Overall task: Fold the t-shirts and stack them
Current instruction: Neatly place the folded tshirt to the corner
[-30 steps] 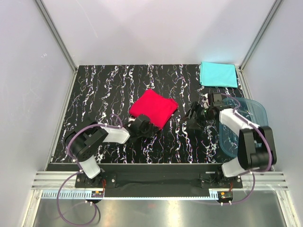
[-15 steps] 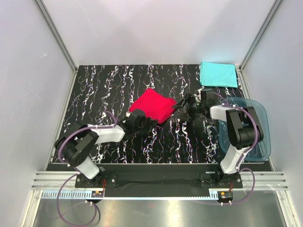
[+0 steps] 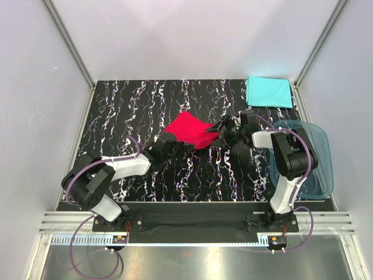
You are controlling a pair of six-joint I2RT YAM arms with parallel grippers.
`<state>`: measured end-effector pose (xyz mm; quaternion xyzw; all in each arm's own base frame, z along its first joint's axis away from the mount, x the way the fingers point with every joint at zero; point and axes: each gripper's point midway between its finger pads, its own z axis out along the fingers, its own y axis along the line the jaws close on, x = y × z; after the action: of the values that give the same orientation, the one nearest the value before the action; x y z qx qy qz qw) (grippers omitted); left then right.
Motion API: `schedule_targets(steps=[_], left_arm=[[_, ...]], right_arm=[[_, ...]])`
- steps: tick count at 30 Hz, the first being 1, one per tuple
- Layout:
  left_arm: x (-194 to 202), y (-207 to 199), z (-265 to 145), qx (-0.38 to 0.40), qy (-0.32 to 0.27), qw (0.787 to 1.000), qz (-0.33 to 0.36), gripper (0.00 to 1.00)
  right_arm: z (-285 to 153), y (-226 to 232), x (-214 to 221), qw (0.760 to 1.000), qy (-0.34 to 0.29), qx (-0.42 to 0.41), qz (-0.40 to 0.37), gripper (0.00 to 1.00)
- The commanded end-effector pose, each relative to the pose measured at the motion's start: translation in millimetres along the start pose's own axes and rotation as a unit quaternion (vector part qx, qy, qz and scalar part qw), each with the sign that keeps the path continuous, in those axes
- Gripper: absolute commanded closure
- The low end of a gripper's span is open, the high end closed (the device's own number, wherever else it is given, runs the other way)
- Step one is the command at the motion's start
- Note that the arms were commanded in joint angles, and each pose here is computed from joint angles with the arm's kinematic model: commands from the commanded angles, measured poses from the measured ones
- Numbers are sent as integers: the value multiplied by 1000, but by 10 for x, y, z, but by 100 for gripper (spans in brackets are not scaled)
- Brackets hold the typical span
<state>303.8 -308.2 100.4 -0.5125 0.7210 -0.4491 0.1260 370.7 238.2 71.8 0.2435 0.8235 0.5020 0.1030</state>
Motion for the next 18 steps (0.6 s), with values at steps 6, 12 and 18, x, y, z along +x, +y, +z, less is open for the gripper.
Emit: schedule_targets(steps=[6, 12, 18], left_arm=[[116, -425, -142, 61, 27, 998, -2, 100], [171, -484, -180, 68, 42, 997, -4, 100], [182, -564, -239, 79, 47, 996, -6, 100]], right_arm=[[-50, -102, 43, 1000, -22, 16, 8, 21], [43, -143, -3, 1000, -24, 12, 15, 25], [137, -126, -28, 999, -33, 14, 21, 28]])
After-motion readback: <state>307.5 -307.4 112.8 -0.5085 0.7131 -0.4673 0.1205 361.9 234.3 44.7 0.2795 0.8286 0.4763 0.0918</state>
